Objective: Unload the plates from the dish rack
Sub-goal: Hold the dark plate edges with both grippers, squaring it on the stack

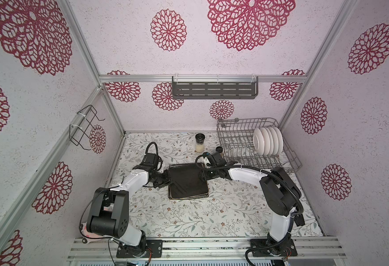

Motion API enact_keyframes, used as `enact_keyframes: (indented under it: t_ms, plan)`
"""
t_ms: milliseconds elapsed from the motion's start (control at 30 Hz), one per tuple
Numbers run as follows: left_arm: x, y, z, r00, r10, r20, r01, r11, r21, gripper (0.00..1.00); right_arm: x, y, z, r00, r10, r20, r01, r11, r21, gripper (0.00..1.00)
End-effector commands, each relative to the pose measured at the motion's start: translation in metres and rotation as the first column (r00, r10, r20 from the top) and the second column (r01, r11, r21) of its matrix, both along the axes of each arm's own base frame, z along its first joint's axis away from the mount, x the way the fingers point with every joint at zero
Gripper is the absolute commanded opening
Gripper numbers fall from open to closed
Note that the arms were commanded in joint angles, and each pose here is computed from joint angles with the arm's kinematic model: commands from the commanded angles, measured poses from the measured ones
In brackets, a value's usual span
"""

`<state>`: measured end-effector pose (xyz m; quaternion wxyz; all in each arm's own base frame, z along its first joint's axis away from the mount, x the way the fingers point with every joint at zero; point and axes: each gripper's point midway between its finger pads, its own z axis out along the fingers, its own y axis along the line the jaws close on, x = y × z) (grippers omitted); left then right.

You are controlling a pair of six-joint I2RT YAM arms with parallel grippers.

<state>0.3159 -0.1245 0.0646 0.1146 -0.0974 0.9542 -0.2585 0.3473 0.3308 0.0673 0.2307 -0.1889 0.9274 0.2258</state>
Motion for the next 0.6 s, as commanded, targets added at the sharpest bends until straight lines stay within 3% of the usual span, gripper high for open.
enact_keyframes:
  t_ms: [0, 567]
  plan:
    - [0.004, 0.001, 0.000, 1.000, -0.024, 0.013, 0.023, 0.999, 0.039, 0.36, -0.005, 0.015, 0.019, 0.998, 0.056, 0.038, -0.056, 0.998, 0.007, 0.50]
    - [0.007, 0.001, 0.004, 0.999, -0.030, 0.036, 0.027, 0.998, 0.058, 0.35, -0.023, 0.004, 0.033, 0.997, 0.052, 0.055, -0.047, 0.994, -0.098, 0.50]
